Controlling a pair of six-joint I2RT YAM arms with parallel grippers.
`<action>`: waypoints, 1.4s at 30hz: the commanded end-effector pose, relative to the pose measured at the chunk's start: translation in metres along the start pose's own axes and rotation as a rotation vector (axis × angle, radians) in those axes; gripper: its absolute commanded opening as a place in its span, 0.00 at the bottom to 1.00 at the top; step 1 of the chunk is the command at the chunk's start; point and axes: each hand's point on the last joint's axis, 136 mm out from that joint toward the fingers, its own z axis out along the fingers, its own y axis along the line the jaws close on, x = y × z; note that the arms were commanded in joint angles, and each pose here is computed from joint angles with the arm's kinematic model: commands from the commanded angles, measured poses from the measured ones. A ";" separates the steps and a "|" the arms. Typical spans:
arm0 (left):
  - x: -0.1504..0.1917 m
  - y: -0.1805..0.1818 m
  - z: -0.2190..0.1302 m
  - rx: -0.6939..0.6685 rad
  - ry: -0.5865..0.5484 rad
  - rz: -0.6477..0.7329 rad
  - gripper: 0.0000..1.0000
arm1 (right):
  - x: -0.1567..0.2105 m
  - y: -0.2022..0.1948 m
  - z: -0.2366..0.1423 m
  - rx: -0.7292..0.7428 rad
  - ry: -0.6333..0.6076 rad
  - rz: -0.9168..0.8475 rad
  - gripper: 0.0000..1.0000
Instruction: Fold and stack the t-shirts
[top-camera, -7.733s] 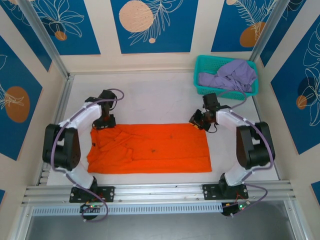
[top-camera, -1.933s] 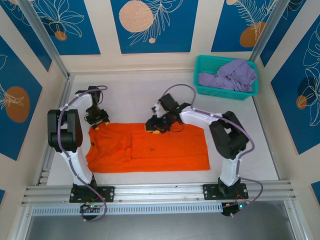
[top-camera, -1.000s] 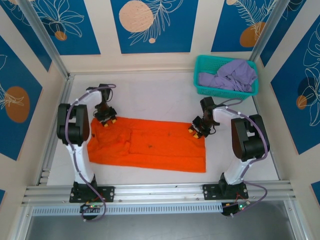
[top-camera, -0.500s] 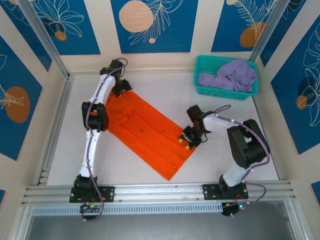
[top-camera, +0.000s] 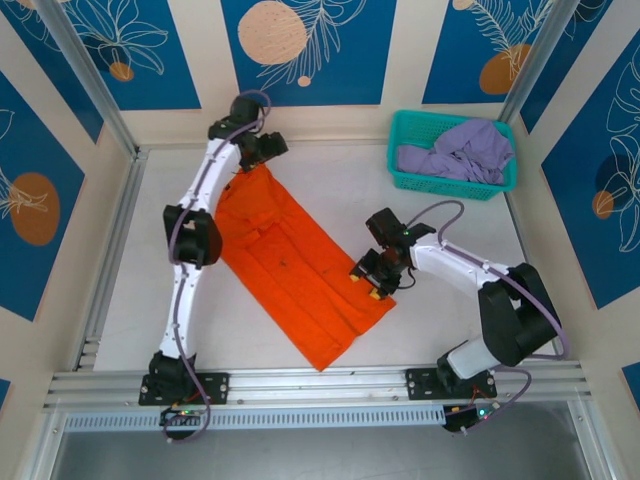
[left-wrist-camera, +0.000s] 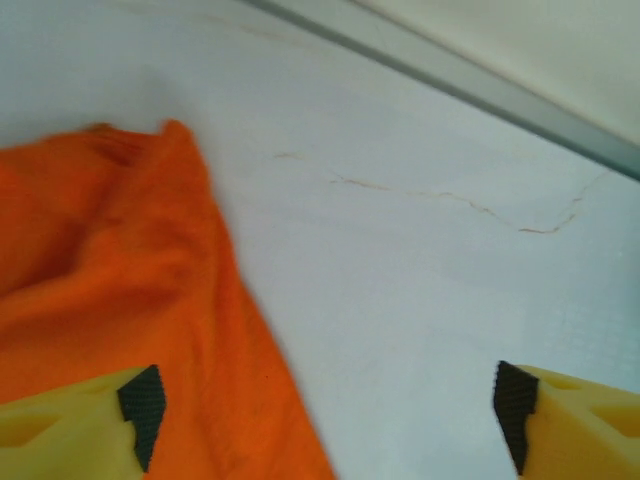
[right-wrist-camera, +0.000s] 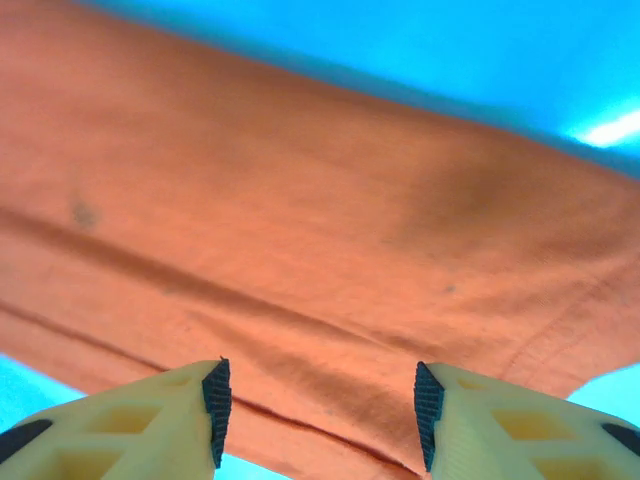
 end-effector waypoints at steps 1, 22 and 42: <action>0.004 0.046 -0.069 -0.184 -0.010 -0.020 0.82 | 0.005 0.031 -0.008 -0.074 -0.006 -0.332 0.52; 0.129 0.174 0.016 -0.362 0.337 -0.094 0.66 | 0.153 0.056 0.073 0.078 0.333 -1.006 0.48; 0.103 0.021 0.102 -0.008 0.315 0.057 0.73 | 0.155 0.154 0.131 0.048 0.349 -0.669 0.47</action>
